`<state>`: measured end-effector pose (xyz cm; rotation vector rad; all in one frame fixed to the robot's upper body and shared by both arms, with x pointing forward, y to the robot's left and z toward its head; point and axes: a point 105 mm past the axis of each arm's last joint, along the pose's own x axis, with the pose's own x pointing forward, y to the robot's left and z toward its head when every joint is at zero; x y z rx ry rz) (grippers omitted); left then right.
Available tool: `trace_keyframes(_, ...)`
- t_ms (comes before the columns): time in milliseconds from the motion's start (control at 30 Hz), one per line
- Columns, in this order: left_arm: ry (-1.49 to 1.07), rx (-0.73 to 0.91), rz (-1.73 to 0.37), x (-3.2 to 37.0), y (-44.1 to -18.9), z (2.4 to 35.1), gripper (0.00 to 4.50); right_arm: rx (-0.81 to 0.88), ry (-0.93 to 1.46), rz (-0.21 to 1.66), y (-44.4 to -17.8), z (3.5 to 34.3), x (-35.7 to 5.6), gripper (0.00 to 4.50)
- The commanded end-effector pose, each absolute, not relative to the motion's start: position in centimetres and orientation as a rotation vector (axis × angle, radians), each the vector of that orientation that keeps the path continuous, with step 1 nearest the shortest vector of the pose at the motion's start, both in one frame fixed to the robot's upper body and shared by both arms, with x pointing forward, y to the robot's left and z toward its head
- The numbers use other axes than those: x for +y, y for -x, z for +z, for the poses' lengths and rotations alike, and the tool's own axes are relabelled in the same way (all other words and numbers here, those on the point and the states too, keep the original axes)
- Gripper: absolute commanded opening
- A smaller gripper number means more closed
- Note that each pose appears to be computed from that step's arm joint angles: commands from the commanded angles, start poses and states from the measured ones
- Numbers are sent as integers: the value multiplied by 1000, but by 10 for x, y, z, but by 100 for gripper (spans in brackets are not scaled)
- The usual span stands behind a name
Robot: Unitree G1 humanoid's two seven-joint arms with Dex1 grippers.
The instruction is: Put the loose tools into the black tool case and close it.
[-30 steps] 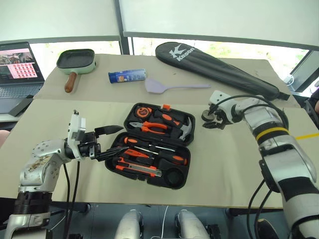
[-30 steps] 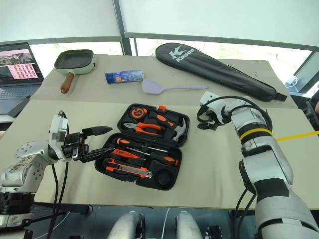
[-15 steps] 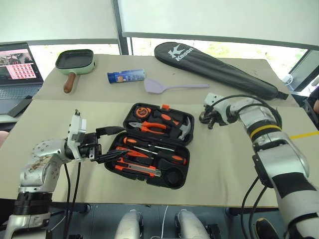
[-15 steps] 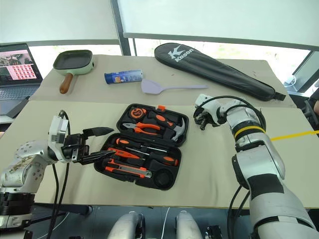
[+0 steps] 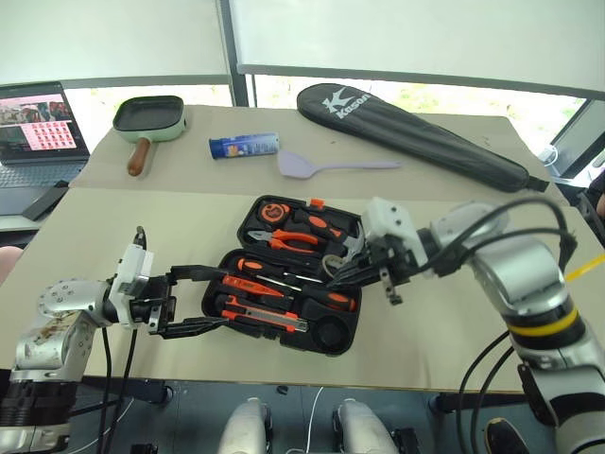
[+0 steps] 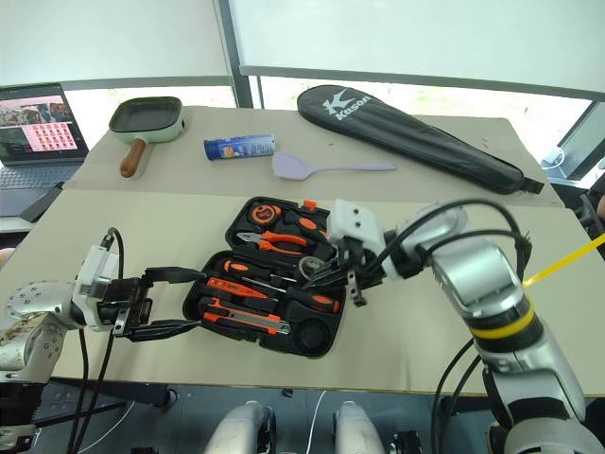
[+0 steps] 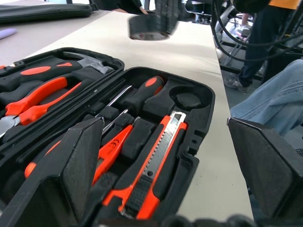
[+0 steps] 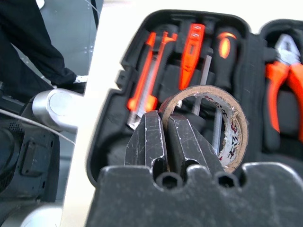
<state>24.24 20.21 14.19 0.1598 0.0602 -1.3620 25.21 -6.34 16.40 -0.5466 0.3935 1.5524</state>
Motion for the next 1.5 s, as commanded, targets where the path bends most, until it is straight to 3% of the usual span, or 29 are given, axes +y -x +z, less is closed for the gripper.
trace_keyframes(33,-183,31,-1377,198,-235,151,450,432,606,1566,-239,150,-60,5)
trace_keyframes(267,-276,26,-1422,193,-227,149,450,565,688,1508,-242,116,-73,5)
trace_keyframes(467,-308,6,-1451,187,-225,149,450,596,618,1582,-227,115,-62,5)
trace_keyframes(900,-305,-5,-1475,179,-229,149,450,641,636,1605,-231,111,-56,5)
trace_keyframes(1000,-306,-2,-1473,179,-229,148,450,622,669,1618,-233,114,-57,95)
trace_keyframes(1233,-298,40,-1440,186,-231,146,450,495,596,1749,-235,156,-63,336)
trace_keyframes(1400,-188,63,-1222,199,-251,152,450,496,459,1671,-248,171,-90,336)
trace_keyframes(1500,-146,50,-1042,218,-272,155,372,409,459,1454,-277,164,-115,258)
